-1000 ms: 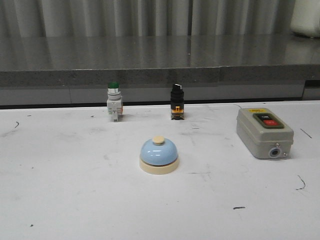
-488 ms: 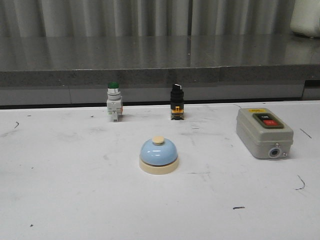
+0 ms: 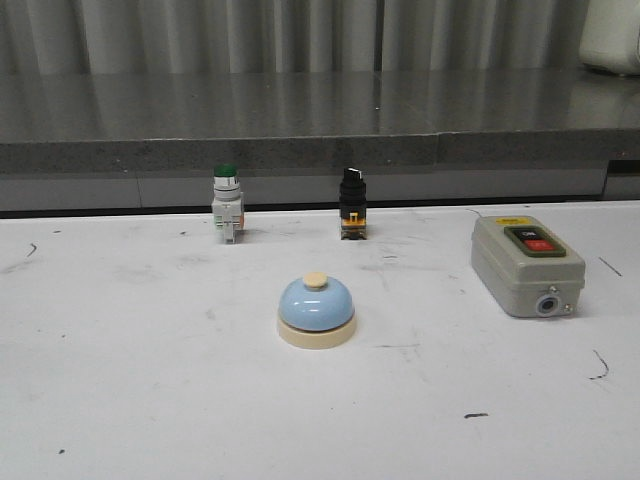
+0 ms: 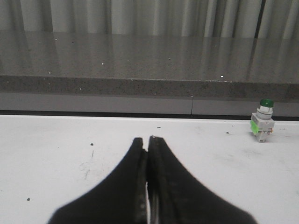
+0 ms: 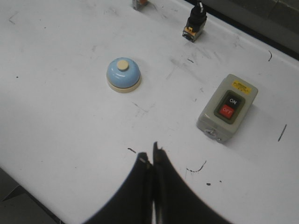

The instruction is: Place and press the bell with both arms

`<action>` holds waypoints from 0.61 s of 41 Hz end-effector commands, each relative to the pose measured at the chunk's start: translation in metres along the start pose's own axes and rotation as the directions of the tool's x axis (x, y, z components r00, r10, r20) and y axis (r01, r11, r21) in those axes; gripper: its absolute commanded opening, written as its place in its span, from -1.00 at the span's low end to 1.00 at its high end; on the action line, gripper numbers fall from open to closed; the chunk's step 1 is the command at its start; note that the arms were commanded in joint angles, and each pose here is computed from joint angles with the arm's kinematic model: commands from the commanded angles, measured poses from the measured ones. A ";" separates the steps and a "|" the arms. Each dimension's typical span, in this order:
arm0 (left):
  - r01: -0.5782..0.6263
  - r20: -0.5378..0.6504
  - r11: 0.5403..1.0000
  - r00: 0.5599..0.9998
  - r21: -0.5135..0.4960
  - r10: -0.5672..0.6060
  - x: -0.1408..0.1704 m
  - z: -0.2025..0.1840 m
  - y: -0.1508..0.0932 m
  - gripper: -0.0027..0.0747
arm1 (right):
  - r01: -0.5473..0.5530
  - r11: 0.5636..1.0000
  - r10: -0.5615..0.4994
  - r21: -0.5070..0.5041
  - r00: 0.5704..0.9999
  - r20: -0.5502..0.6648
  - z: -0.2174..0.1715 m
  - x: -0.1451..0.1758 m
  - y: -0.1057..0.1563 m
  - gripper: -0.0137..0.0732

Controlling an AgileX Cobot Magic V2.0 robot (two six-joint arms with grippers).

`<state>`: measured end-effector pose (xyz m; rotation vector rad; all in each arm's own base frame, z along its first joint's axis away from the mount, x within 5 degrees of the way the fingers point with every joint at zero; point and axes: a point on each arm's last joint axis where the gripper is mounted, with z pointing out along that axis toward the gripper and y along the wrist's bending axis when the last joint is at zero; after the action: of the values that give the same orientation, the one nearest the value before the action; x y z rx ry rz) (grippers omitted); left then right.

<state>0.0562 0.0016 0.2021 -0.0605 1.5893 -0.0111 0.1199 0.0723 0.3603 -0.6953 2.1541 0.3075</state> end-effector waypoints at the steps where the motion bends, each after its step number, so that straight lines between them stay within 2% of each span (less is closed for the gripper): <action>1: 0.009 0.101 1.000 0.995 -0.001 -0.009 -0.003 -0.001 0.000 -0.98 | -0.002 1.000 0.001 0.010 0.996 0.091 -0.007 -0.011 -0.001 -0.80; 25: 0.008 0.100 1.000 0.995 0.021 -0.010 -0.003 -0.001 -0.001 -0.98 | -0.002 1.000 0.001 0.010 0.996 0.091 -0.007 -0.011 -0.001 -0.80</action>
<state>0.0562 0.0010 0.2040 -0.0531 1.5686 -0.0211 0.1199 0.0723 0.3603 -0.6953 2.1541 0.3075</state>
